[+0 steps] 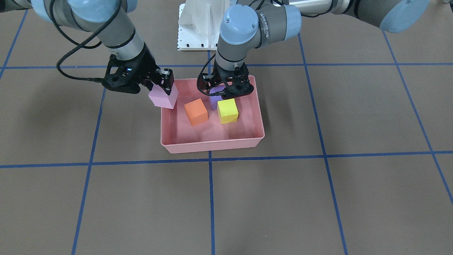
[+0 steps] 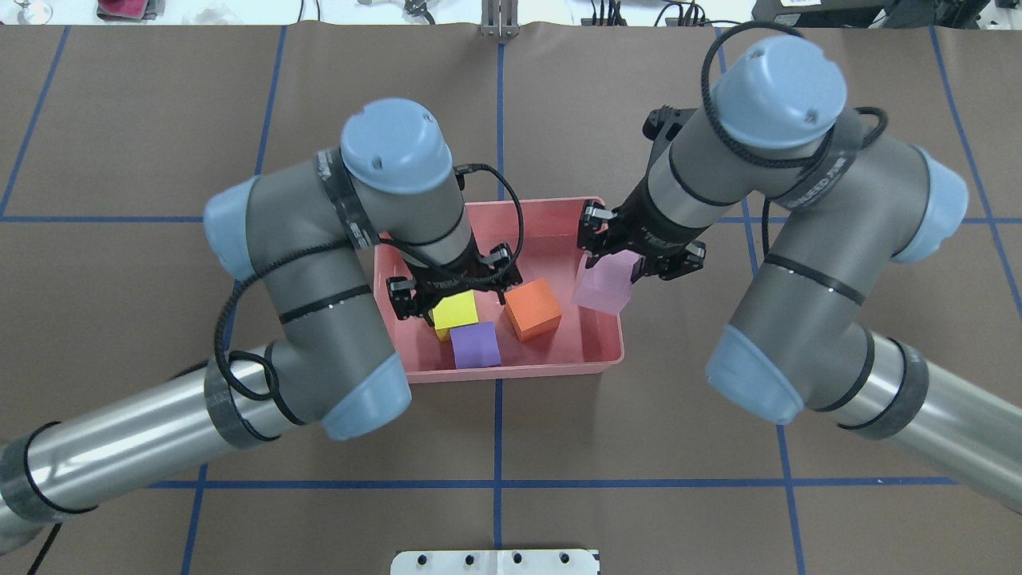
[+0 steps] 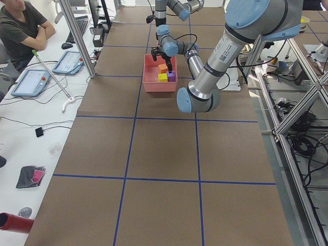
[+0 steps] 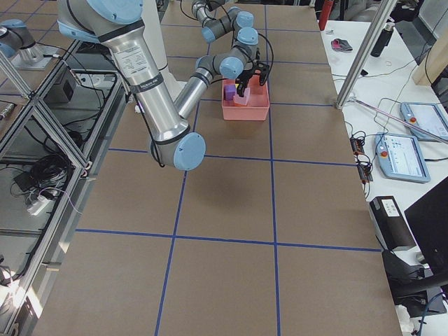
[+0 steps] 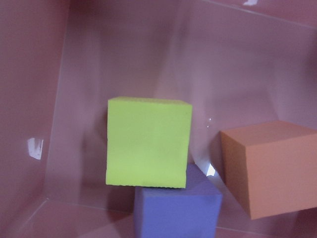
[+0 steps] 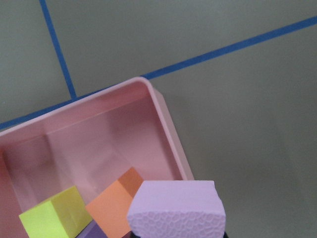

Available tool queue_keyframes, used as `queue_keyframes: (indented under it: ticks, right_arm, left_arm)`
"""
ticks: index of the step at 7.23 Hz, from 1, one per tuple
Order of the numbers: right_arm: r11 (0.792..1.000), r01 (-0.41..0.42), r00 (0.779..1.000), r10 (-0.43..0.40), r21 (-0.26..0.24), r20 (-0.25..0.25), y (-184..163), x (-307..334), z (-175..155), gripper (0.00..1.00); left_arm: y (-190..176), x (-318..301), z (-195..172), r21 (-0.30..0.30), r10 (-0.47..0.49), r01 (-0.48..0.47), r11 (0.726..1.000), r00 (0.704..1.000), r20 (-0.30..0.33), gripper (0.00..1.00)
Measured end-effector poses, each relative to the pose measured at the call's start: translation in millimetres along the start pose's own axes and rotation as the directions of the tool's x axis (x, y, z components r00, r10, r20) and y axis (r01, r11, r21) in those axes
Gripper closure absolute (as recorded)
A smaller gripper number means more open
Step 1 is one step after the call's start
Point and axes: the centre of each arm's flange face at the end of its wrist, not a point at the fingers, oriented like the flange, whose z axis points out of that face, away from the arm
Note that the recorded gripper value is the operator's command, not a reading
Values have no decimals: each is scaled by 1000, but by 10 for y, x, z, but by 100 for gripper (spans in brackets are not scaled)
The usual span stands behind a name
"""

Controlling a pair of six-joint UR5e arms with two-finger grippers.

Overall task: Place blocks into pink bin with both arms
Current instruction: 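Release the purple and light pink cubes into the bin, then raise both grippers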

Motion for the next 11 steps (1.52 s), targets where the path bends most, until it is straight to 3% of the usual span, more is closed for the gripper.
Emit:
queue_keyframes:
  ticks: [2,3,4,8,10,11]
  right_arm:
    - [1000,16,1000,-15,6,-27,393,-123,323,100]
    - [1000,21,999,-21,7,-42,512,-122,448,82]
    - [1000,24,998,-23,4,-54,571,-92,526,1]
    - [1000,22,998,-22,5,-57,566,-71,530,0]
    - [1000,-1,1000,2,26,-24,338,-45,241,0]
    - [998,-42,999,42,43,6,-4,61,-89,0]
  left_arm:
    - [-485,-163,-788,-27,-58,55,998,994,-88,0]
    - [-678,-252,-1067,-27,-76,74,997,990,-116,0]
    - [-804,-312,-1221,-19,-87,85,996,988,-130,0]
    - [-1009,-408,-1376,3,-108,110,994,985,-137,0]
    - [-1060,-481,-1379,8,-115,118,993,984,-133,0]
    - [-1123,-588,-1420,21,-108,112,993,985,-134,0]
